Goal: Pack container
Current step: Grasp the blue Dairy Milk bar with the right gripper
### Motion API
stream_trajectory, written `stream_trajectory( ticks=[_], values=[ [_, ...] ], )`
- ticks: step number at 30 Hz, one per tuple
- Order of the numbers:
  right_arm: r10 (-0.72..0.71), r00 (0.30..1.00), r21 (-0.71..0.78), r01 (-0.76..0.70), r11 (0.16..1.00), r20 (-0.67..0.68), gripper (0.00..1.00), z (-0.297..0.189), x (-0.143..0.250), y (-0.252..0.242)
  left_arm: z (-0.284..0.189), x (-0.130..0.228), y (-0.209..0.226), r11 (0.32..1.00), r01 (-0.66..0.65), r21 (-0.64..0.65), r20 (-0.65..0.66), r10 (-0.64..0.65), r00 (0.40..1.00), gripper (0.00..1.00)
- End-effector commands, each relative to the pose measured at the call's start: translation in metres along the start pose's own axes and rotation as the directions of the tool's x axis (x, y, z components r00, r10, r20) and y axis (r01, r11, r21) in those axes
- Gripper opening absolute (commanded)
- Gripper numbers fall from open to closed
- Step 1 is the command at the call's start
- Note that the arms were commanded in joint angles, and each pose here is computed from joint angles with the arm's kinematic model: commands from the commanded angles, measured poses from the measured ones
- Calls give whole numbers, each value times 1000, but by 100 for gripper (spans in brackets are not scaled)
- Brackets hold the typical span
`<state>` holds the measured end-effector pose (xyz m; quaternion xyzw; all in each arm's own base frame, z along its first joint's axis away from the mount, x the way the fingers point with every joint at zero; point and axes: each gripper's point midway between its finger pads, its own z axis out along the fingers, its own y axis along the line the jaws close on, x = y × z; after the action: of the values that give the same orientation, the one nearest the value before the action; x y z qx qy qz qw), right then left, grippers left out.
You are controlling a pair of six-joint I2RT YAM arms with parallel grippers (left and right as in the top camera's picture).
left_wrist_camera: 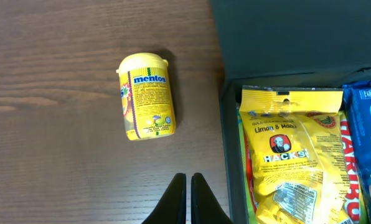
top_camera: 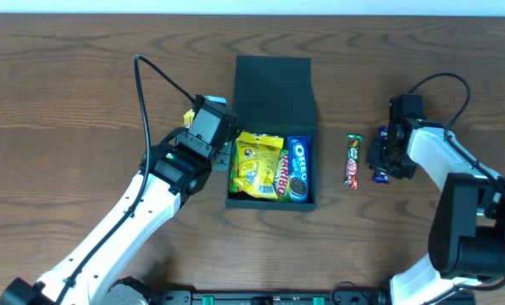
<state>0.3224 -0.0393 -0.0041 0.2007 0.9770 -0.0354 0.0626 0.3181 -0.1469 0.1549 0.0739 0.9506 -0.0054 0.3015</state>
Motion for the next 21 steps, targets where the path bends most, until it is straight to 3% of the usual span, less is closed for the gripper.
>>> stream_trajectory(
  ticks=[1,7,13,21],
  values=[
    [-24,1000,18,24,1000,-16,21,7,1,-5,-1,-3,0,1000,1,7,4,-1,1000,6],
    [-27,1000,-19,26,999,-17,13,-12,-5,2,-1,-3,0,1000,2,7,5,-2,1000,6],
    [-68,997,-141,72,987,32,2,-74,-16,35,-1,-5,-1,1000,-4,9,11,4,1000,7],
    [-222,972,-334,236,913,80,2,-131,29,113,-1,-7,-1,1000,-2,11,19,2,1000,7]
  ],
)
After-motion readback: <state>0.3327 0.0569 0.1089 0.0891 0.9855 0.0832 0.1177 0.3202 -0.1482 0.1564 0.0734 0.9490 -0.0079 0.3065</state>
